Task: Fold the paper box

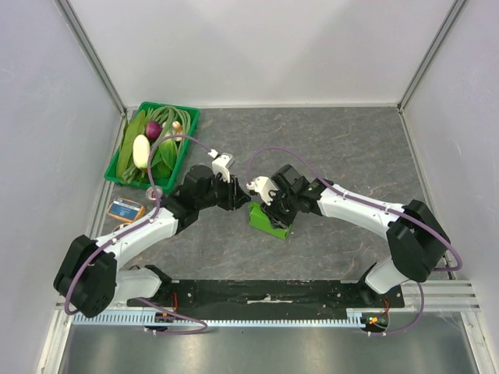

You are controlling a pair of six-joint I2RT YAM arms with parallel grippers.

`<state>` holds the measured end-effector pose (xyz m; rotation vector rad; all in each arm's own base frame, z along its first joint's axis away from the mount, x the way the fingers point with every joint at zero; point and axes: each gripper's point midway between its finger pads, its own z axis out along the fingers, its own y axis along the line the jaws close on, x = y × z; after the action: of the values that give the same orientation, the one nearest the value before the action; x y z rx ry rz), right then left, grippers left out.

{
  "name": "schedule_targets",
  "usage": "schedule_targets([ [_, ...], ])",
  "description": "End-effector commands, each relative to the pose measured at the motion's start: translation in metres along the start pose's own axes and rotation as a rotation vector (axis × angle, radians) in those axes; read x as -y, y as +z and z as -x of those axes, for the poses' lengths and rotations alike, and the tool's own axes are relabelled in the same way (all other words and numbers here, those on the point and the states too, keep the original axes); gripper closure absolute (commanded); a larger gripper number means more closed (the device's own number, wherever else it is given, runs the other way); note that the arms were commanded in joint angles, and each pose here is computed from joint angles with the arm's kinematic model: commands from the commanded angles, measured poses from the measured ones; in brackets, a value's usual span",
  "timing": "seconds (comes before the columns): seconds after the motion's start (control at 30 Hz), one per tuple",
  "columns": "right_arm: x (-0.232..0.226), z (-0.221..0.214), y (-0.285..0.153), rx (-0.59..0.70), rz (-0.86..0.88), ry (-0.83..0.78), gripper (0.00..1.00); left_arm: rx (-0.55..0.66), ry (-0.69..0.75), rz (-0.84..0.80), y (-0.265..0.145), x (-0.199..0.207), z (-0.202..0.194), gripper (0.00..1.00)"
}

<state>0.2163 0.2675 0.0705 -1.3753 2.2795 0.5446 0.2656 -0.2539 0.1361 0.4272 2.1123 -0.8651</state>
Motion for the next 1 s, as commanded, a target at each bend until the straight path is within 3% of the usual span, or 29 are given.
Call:
schedule_targets([
  [0.0,-0.004,0.016,-0.011,0.067,0.006,-0.015,0.73,0.031,0.030,-0.106,0.009,0.018,0.014,0.64],
  [0.53,-0.004,0.019,-0.009,0.073,0.013,-0.020,0.74,-0.022,0.087,-0.073,0.018,0.019,0.000,0.70],
  [0.67,-0.004,0.019,-0.009,0.074,0.014,-0.020,0.75,-0.031,0.097,-0.057,0.018,0.018,-0.003,0.74],
  [0.8,-0.002,0.019,-0.009,0.076,0.003,-0.013,0.75,-0.033,0.102,-0.009,0.019,0.014,-0.004,0.87],
  [0.97,0.003,0.021,-0.005,0.078,-0.028,0.019,0.76,-0.027,0.112,0.050,0.020,0.014,-0.011,0.91],
])
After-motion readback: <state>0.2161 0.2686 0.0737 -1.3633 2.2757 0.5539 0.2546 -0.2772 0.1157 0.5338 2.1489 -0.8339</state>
